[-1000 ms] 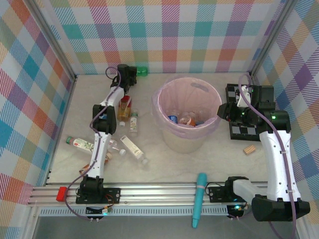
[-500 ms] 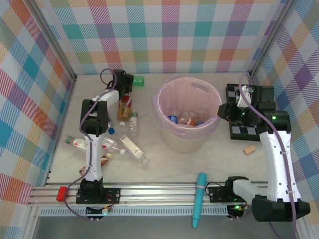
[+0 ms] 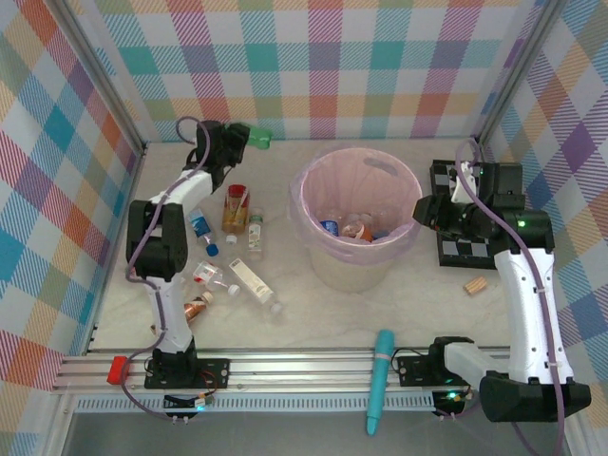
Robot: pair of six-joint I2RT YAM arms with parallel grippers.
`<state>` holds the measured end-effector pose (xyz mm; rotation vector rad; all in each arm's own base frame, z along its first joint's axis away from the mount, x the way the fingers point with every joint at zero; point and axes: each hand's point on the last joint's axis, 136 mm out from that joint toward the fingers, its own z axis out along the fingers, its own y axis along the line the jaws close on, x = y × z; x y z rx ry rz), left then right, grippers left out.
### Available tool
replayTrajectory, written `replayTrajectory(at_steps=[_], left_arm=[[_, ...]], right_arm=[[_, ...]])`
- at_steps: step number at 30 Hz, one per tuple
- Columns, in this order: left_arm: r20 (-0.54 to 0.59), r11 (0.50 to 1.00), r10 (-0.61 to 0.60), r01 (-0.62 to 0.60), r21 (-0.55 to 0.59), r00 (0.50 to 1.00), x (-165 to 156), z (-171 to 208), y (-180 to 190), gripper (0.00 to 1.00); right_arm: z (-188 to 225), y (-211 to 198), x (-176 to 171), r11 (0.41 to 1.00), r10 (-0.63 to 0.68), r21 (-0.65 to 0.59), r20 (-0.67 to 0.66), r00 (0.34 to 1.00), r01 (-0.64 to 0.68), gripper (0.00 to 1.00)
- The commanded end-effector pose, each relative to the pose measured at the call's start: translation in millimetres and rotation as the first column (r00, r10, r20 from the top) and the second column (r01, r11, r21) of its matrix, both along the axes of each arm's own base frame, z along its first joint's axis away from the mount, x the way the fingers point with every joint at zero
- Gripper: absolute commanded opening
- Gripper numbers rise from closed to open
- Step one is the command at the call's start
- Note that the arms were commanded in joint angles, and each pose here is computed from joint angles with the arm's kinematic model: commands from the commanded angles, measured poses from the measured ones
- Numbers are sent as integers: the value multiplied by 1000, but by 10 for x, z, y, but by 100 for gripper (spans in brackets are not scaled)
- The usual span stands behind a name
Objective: Put the plastic bottles in the bin
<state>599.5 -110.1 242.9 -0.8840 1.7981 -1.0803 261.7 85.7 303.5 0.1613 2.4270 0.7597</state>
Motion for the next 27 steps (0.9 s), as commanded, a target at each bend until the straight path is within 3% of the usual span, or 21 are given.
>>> replayTrajectory(at_steps=[1,11,18,22,27], left_arm=[[161,992,-99,85,89,982,-354,842,-59,50],[215,929,-263,187,318,941,-1748,1780,-75,51],[180,823,-438,312,474,881,-2740,2167,-446,50],[103,737,-519,383,557,848,-3050,2095,-722,49],[-36,620,-563,451,642,826,-3125,1804,-979,48]], right_arm=[[123,137,94,998,48,28,37,998,-50,35],[196,554,340,988,150,14,64,987,-151,33],[206,1002,485,977,211,22,97,973,-214,32],[221,1163,519,974,219,40,102,970,-224,33],[160,1316,505,971,231,38,105,967,-236,33]])
